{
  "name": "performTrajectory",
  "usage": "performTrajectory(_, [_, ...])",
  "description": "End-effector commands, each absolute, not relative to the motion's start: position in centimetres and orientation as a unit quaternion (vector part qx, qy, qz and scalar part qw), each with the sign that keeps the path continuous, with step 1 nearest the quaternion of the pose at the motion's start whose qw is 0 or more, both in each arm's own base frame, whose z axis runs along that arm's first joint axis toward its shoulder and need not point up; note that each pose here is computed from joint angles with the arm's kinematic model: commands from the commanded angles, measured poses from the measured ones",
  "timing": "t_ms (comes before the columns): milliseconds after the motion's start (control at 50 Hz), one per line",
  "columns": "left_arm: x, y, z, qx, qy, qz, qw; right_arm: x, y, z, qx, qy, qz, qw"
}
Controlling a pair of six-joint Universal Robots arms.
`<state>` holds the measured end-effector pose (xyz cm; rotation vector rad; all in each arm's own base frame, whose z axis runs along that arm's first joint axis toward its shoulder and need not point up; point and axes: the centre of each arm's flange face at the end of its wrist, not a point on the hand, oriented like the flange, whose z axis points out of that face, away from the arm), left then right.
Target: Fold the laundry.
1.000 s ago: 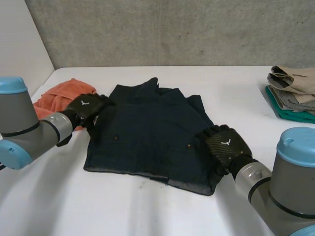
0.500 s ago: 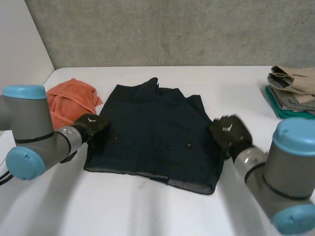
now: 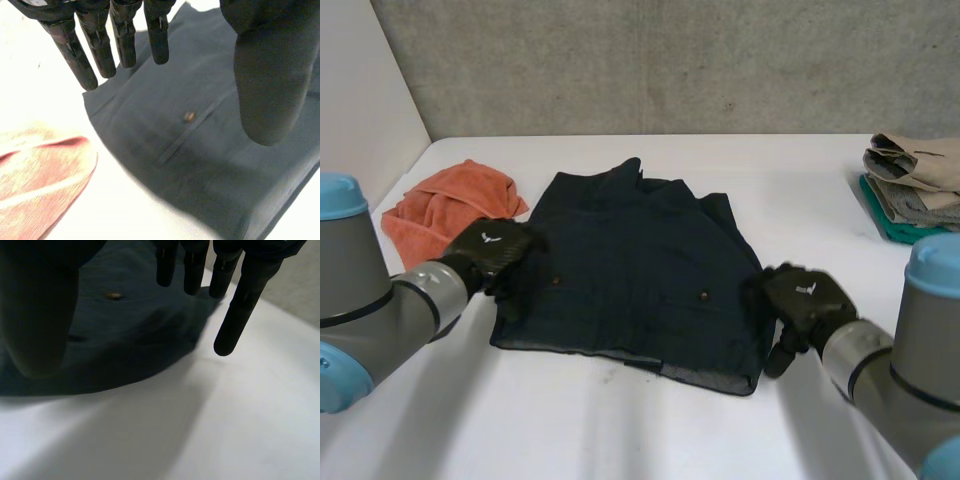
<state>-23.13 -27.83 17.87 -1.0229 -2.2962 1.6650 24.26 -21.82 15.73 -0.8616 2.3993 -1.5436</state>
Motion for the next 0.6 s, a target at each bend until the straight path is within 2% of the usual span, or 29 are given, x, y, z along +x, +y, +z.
performTrajectory(20, [-21.1,-28.8,16.2,-0.372,-0.759,0.534,0.018,24.9,-19.3,14.3,-0.308,0.801,-0.501,0.112])
performTrajectory(120, [-21.2,-28.8,13.7,-0.407,-0.761,0.504,0.023,25.7,-19.0,13.9,-0.316,0.788,-0.514,0.117])
performTrajectory(340, [-21.3,-30.2,12.5,-0.410,-0.754,0.513,0.014,26.7,-19.2,12.5,-0.324,0.779,-0.524,0.115])
performTrajectory(440, [-21.4,-31.0,11.9,-0.408,-0.748,0.523,0.005,26.6,-20.1,11.7,-0.316,0.780,-0.532,0.096])
performTrajectory(600, [-22.6,-30.4,12.4,-0.411,-0.738,0.535,0.014,26.5,-23.2,13.7,-0.309,0.735,-0.601,0.044])
